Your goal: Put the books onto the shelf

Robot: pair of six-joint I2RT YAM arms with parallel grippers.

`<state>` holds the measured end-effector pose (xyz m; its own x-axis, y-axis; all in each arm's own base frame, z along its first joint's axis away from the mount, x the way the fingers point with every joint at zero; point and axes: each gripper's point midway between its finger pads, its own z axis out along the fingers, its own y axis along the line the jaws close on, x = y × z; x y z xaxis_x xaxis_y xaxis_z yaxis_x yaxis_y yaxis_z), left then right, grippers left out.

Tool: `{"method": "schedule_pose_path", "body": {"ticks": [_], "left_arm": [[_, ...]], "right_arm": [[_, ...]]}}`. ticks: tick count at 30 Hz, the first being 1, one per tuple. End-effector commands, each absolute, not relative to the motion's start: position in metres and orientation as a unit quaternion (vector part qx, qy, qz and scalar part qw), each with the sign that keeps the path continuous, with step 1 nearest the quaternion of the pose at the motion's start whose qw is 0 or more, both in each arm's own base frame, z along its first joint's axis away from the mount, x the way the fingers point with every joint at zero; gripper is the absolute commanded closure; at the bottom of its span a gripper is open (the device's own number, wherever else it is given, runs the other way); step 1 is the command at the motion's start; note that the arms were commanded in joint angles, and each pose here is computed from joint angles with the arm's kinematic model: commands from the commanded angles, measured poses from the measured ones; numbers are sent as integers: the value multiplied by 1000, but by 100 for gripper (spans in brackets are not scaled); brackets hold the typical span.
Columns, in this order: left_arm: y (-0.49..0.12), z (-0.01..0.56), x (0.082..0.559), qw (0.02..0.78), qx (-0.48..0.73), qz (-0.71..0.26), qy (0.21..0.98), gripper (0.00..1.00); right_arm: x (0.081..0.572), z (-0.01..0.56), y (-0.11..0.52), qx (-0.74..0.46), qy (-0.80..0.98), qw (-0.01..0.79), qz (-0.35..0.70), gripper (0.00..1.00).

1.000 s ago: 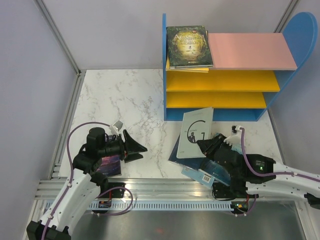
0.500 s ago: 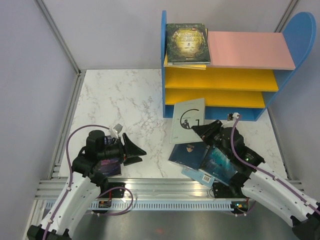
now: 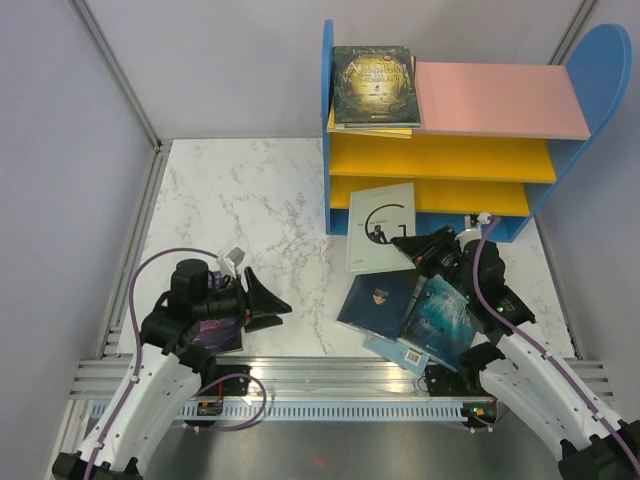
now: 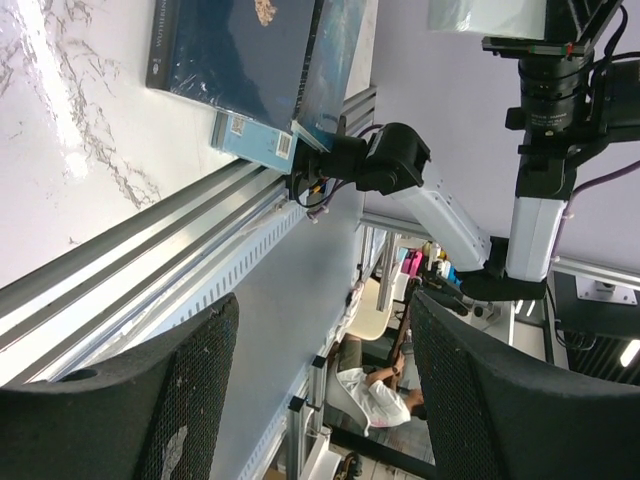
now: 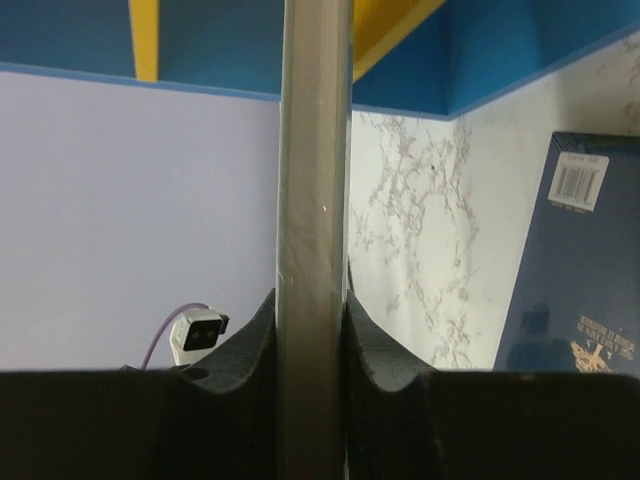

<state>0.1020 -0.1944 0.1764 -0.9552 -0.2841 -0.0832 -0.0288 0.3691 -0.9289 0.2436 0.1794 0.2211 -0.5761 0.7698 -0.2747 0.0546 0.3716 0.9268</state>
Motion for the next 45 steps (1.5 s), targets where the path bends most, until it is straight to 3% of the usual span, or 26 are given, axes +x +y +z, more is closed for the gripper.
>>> {"method": "schedule_pose_path", "body": {"ticks": [1,14,23,24,34,38,45], "left_arm": [[-195,192,106,143,-62,-554,818,28],[-197,194,125,142,-52,-533,832,29],[-198,195,138,144,-47,-520,840,29],[-198,193,139,144,-47,-518,842,29],[-200,187,154,135,-44,-502,853,30],[-202,184,156,129,-43,-502,854,30],[-203,181,158,123,-44,-503,854,32]], "right_arm": [[245,334,171,240,618,464,587,100],[319,285,158,299,616,444,578,100],[382,260,185,295,658,394,570,98],[387,262,187,292,659,393,571,91],[371,218,182,296,707,348,540,55],[360,205,176,302,720,338,526,49],[346,198,171,298,734,324,517,48]]}}
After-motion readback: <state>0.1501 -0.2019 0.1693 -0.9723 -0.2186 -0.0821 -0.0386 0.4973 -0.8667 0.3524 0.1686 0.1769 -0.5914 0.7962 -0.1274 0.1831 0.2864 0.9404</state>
